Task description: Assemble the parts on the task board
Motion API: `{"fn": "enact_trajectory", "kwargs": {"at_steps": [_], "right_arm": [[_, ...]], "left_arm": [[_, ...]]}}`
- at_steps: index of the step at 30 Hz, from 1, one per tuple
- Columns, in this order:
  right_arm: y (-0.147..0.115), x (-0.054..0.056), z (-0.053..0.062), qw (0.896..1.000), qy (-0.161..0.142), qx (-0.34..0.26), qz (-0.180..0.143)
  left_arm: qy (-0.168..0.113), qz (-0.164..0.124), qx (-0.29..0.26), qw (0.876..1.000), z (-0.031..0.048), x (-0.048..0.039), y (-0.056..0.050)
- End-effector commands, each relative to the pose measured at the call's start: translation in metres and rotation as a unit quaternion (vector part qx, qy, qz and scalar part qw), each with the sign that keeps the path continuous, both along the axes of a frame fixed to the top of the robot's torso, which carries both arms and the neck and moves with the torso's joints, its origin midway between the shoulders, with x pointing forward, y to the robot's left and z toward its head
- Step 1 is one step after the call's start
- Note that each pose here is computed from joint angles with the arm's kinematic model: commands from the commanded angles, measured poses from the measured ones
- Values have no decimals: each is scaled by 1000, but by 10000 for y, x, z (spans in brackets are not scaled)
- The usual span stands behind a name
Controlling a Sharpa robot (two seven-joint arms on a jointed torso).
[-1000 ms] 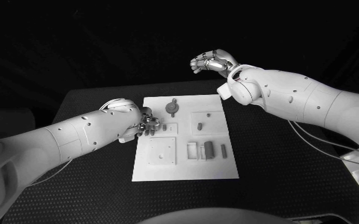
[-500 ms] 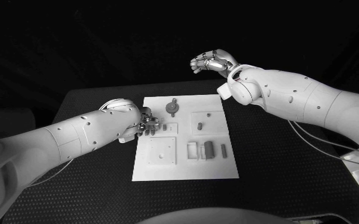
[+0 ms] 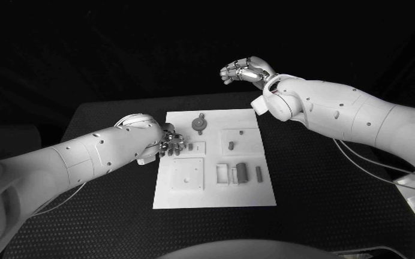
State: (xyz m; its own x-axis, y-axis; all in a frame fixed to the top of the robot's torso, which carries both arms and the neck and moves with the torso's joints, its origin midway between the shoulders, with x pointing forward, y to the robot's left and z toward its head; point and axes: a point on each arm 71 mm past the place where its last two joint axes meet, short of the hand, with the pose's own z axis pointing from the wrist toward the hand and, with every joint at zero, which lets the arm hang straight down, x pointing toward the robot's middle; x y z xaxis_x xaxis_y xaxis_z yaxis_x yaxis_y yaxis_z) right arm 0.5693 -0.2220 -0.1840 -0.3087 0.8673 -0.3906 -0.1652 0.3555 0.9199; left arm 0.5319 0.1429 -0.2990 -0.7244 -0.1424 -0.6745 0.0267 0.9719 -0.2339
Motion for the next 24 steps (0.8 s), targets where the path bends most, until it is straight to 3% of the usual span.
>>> {"fn": "enact_trajectory", "kwargs": {"at_steps": [1,24], "right_arm": [[17,-6,1,1000,-1,0,8],[7,-6,-3,1000,-1,0,7]], "left_arm": [[4,1,-2,1000,-38,-24,-13],[-2,17,4,1000,-37,11,101]]}}
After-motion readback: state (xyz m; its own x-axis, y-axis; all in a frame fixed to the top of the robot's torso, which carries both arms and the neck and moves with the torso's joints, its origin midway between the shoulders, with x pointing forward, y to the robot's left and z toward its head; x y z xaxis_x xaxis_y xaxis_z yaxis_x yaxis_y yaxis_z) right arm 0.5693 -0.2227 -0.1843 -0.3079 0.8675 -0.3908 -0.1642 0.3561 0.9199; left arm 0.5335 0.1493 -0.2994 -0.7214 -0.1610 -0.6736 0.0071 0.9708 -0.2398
